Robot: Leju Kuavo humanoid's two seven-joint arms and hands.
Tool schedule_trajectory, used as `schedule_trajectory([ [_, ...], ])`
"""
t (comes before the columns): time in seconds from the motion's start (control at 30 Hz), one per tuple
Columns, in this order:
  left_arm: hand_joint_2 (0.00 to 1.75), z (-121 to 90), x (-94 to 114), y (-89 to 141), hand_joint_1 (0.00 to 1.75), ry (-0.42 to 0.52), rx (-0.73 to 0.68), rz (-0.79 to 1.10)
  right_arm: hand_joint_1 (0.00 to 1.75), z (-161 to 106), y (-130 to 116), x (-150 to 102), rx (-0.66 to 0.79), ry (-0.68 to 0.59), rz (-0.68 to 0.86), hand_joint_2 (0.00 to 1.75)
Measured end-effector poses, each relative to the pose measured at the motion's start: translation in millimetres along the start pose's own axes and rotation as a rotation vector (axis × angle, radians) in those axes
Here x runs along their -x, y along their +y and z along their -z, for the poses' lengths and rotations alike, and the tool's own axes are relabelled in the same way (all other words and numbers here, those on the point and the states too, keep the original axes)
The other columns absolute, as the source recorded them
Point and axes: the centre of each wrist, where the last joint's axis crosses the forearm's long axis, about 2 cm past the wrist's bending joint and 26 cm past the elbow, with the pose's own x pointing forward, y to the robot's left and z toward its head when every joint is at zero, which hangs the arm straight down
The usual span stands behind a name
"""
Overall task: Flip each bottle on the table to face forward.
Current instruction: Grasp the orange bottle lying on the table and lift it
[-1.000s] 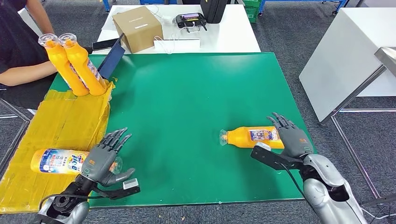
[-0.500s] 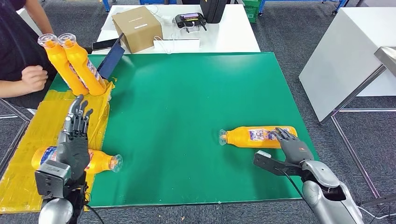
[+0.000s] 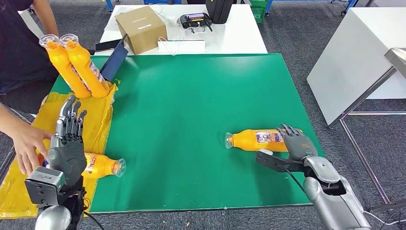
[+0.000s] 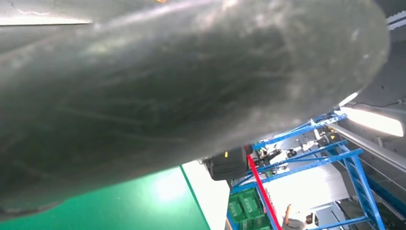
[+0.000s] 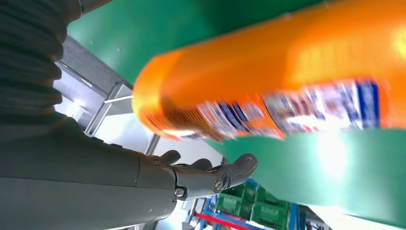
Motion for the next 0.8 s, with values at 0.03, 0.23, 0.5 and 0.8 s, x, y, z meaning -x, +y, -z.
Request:
schedule_trajectory([
  [0.03, 0.0, -0.9, 0.1, 0.6, 0.0, 0.002, -0.002, 0.002, 0.0, 0.8, -0.7, -1.3, 0.003, -0.002, 0.0, 1.75],
  [0.23, 0.0, -3.0, 0.8, 3.3, 0.0, 0.007, -0.009, 0.009, 0.0, 2.6, -1.8, -5.4, 0.008, -0.01, 0.002, 1.75],
  [0.5, 0.0, -3.4, 1.2, 4.2, 0.0, 0.009, -0.013, 0.011, 0.0, 2.8, -1.4, -6.5, 0.007, -0.012, 0.003, 1.75],
  [0.8, 0.0, -4.9, 1.6, 4.4, 0.0, 0.009, -0.013, 0.008, 0.0, 5.3, -3.6, -6.7, 0.011, -0.011, -0.012, 1.75],
])
